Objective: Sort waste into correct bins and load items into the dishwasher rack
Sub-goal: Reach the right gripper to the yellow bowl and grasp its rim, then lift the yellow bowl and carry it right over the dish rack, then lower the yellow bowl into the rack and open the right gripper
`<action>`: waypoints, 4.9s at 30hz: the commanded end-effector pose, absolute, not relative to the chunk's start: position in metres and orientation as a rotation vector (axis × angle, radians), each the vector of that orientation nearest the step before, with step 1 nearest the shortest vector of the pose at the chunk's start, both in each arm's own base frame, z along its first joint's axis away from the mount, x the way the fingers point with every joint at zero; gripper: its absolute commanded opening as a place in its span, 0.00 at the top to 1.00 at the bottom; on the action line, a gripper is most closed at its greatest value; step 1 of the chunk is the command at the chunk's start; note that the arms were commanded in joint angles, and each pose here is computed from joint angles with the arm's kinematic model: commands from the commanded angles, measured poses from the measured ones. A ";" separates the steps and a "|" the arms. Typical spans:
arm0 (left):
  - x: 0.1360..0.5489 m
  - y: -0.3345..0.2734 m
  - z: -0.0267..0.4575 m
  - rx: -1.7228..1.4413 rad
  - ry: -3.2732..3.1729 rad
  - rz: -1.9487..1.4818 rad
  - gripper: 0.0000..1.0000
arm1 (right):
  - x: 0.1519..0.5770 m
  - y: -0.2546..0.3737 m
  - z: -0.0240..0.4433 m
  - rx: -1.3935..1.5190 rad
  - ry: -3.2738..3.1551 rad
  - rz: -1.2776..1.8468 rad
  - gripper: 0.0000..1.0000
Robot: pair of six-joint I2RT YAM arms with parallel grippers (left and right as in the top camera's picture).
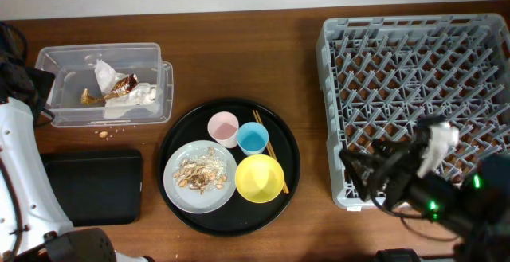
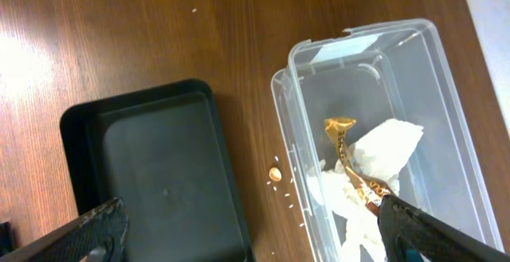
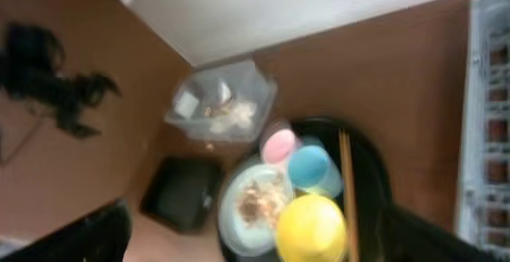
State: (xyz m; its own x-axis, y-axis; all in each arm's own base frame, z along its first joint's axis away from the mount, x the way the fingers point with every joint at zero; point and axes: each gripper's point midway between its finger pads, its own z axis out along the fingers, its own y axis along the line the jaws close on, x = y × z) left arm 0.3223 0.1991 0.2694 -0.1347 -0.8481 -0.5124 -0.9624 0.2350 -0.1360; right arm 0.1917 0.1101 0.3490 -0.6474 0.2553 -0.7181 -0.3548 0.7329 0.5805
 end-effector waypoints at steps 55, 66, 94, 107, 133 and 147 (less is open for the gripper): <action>0.322 0.201 0.269 -1.664 2.017 0.317 0.01 | 0.178 0.303 0.025 -0.864 2.897 -0.186 0.69; 0.322 0.201 0.269 -1.664 2.017 0.317 0.01 | 0.179 0.303 0.031 -0.865 2.898 -0.187 0.92; 0.322 0.201 0.269 -1.664 2.017 0.317 0.01 | 0.335 -0.064 0.316 0.362 2.445 0.621 0.96; 0.322 0.201 0.269 -1.664 2.017 0.317 0.01 | 0.426 -0.118 0.295 0.260 1.835 1.545 0.96; 0.322 0.201 0.269 -1.664 2.017 0.317 0.01 | 0.398 -0.058 0.196 0.391 2.225 1.553 0.96; 0.322 0.201 0.269 -1.664 2.017 0.317 0.01 | 0.343 -0.145 0.174 0.964 2.605 0.828 0.70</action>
State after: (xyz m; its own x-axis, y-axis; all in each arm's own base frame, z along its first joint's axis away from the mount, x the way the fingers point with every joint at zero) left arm 0.3225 0.1992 0.2695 -0.1343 -0.8480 -0.5127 -0.9623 0.2350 -0.1366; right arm 0.3672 -0.1054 0.1634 -0.8327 0.5536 0.0085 0.3166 0.4636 0.8276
